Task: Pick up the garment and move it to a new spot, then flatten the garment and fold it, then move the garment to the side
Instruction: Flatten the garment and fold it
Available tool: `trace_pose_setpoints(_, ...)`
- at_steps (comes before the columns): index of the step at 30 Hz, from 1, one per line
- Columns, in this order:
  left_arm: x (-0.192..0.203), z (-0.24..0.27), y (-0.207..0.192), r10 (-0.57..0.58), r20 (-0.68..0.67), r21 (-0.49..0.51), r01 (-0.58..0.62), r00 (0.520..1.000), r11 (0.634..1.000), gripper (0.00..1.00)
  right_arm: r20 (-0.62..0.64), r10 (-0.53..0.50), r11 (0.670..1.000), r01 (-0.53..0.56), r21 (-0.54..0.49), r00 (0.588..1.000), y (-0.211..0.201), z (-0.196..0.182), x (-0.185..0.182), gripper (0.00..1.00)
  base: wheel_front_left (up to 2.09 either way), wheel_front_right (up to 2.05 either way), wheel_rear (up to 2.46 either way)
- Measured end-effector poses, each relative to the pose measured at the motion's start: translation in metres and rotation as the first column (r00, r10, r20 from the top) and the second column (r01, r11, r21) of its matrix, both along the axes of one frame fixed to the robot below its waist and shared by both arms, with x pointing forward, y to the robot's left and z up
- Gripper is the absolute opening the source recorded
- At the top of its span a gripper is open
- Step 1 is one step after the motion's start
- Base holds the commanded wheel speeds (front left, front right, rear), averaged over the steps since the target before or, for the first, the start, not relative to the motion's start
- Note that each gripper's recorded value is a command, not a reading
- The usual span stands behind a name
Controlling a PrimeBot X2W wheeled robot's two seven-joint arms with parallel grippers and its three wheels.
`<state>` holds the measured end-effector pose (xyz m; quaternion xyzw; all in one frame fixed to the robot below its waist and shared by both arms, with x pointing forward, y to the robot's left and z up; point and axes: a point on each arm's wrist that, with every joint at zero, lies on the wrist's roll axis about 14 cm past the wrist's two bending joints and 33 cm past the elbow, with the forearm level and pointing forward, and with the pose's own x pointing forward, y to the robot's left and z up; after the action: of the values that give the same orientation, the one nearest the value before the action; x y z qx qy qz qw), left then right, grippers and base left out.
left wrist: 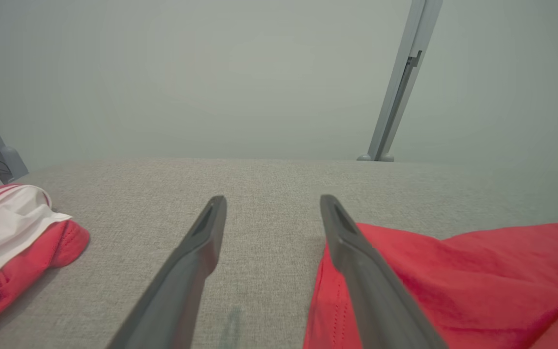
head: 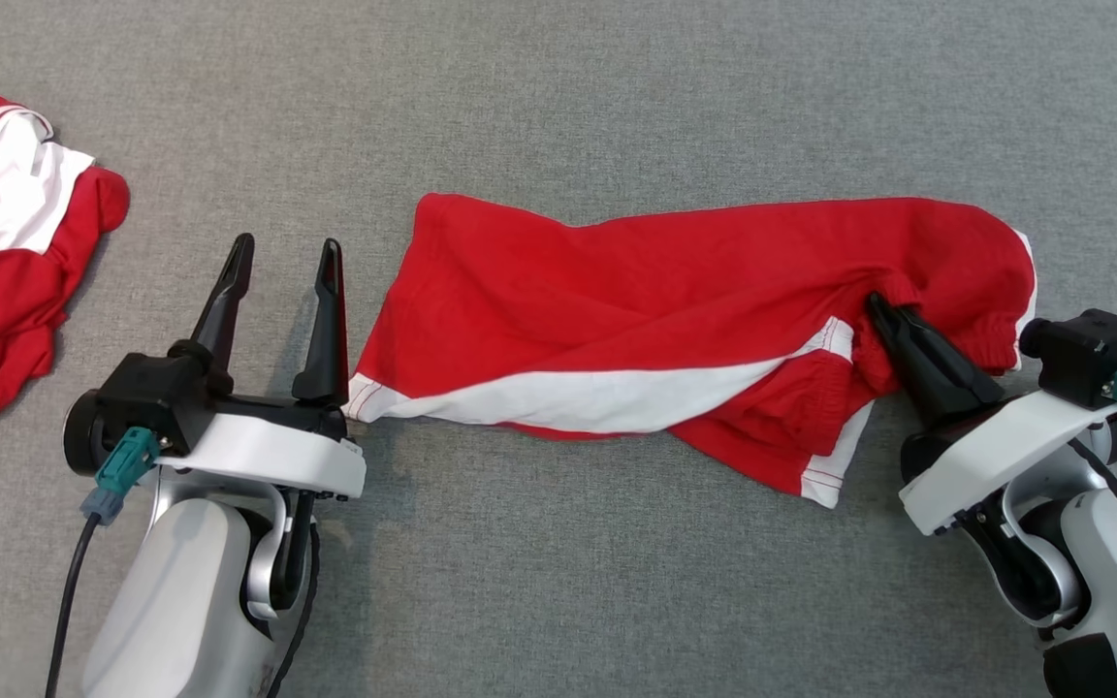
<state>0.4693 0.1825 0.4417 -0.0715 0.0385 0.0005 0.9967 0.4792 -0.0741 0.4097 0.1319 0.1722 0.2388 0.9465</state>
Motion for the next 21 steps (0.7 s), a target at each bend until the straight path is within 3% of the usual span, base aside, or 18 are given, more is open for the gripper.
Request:
trace_pose_setpoints(2, 0.0, -0.001, -0.002, -0.003, -0.003, -0.001, 0.003, 1.0, 1.0, 1.0, 0.007, 0.002, 1.0, -0.002, -0.007, 1.0, -0.001, -0.001, 0.0, 0.0, 0.0, 0.0, 0.0)
trace_pose_setpoints(3, 0.0, -0.001, -0.003, -0.007, -0.003, -0.002, 0.007, 1.0, 1.0, 1.0, 0.013, 0.0, 1.0, 0.0, -0.005, 1.0, -0.002, -0.001, 0.0, 0.34, 0.0, 0.0, 0.0)
trace_pose_setpoints(4, 0.0, 0.0, -0.003, -0.008, 0.0, -0.001, 0.008, 1.0, 1.0, 1.0, 0.019, 0.001, 1.0, -0.001, -0.004, 1.0, -0.002, 0.0, -0.001, 0.82, 0.0, 0.0, 0.0)
trace_pose_setpoints(5, 0.001, 0.002, -0.004, -0.01, 0.005, -0.002, 0.01, 1.0, 1.0, 1.0, 0.025, 0.003, 1.0, -0.003, 0.001, 1.0, -0.001, 0.002, -0.002, 1.0, 0.0, 0.0, 0.0)
trace_pose_setpoints(13, -0.002, 0.014, -0.008, -0.017, 0.032, -0.013, 0.017, 0.999, 1.0, 1.0, 0.095, -0.04, 0.998, 0.036, 0.049, 0.995, -0.011, 0.021, -0.017, 1.0, 0.0, 0.0, 0.0)
trace_pose_setpoints(21, -0.017, 0.022, -0.005, -0.006, 0.042, -0.017, 0.006, 0.999, 1.0, 1.0, 0.238, -0.205, 0.979, 0.196, 0.06, 0.949, -0.06, 0.058, -0.023, 1.0, 0.0, 0.0, 0.0)
